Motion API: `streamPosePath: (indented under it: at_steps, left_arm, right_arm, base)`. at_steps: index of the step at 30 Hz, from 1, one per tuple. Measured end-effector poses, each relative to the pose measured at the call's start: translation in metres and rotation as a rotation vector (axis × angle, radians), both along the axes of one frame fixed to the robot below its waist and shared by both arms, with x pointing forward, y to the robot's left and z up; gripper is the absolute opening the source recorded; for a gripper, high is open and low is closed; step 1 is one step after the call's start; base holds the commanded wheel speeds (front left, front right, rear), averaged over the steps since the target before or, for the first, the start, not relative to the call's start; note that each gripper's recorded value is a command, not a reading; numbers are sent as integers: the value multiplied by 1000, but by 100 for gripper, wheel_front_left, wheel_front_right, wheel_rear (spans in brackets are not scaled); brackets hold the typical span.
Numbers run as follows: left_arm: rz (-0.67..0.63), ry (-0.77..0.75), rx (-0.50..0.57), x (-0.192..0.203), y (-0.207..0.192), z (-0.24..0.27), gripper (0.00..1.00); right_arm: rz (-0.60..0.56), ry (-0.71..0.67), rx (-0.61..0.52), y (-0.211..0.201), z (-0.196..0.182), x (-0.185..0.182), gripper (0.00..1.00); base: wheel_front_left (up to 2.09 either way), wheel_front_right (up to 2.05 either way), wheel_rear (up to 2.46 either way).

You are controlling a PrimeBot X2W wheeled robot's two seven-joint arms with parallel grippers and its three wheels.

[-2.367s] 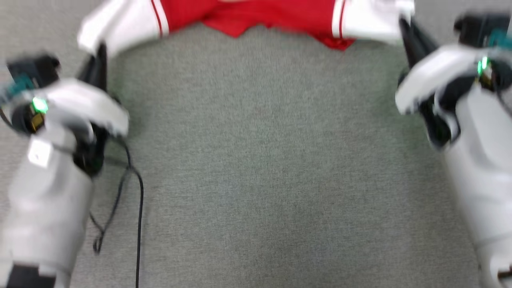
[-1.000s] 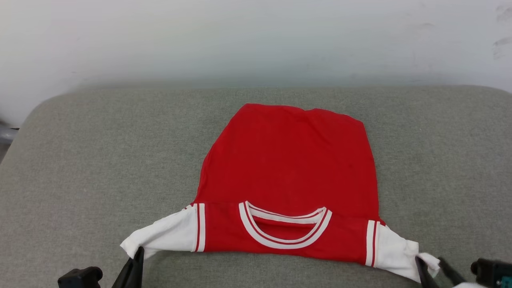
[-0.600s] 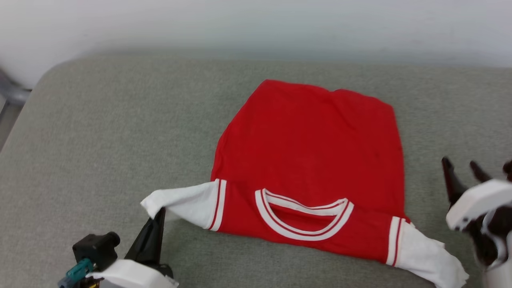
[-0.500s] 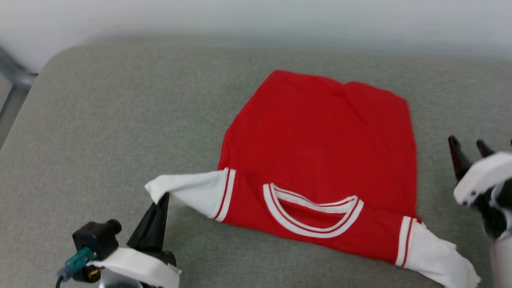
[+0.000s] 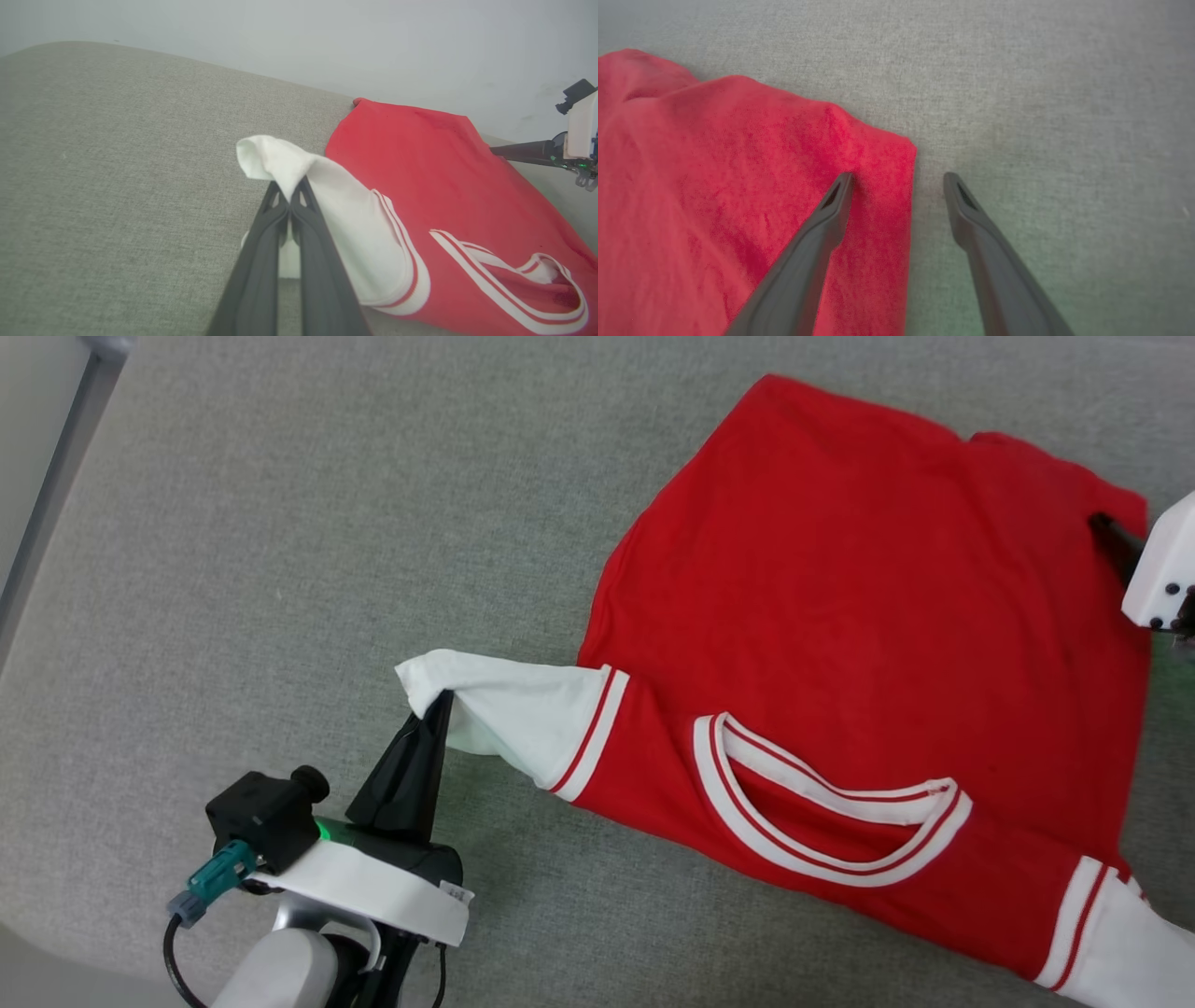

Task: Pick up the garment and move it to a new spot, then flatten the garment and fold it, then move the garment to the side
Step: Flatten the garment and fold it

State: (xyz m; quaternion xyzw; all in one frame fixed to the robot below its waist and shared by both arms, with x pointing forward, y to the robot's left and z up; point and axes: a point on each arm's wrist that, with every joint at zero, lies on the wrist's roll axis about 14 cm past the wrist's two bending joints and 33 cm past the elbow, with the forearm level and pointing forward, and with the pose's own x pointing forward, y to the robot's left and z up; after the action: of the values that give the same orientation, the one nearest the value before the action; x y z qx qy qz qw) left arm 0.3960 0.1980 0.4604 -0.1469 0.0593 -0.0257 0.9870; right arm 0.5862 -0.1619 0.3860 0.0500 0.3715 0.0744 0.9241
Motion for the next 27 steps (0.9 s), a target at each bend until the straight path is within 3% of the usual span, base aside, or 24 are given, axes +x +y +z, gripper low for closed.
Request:
streamPosePath:
  at_steps: [3, 7, 8, 10, 15, 22, 27]
  left_arm:
    - [-2, 15, -1, 3, 0, -8, 0]
    - [2, 40, 2, 3, 2, -18, 0]
    - [2, 44, 1, 3, 3, -20, 0]
    - [3, 42, 1, 5, 3, -20, 0]
    - [4, 36, 3, 5, 4, -19, 0]
    - [11, 24, 12, -5, 7, -10, 0]
    - [2, 30, 9, -16, 4, -6, 0]
  right_arm:
    - [18, 55, -9, 7, -17, 6, 100]
    - [31, 231, -8, 12, -45, -2, 100]
    - [29, 252, -5, 12, -47, -3, 47]
    - [30, 274, -6, 11, -47, -5, 0]
    - [44, 227, -16, 13, -33, -3, 0]
    - [88, -1, -102, 5, 36, 9, 0]
    - [88, -98, -151, -19, 68, -14, 0]
  base:
    - [0, 0, 0]
    - [0, 0, 0]
    - [0, 0, 0]
    - [0, 0, 0]
    - [0, 0, 0]
    - [0, 0, 0]
    - [0, 0, 0]
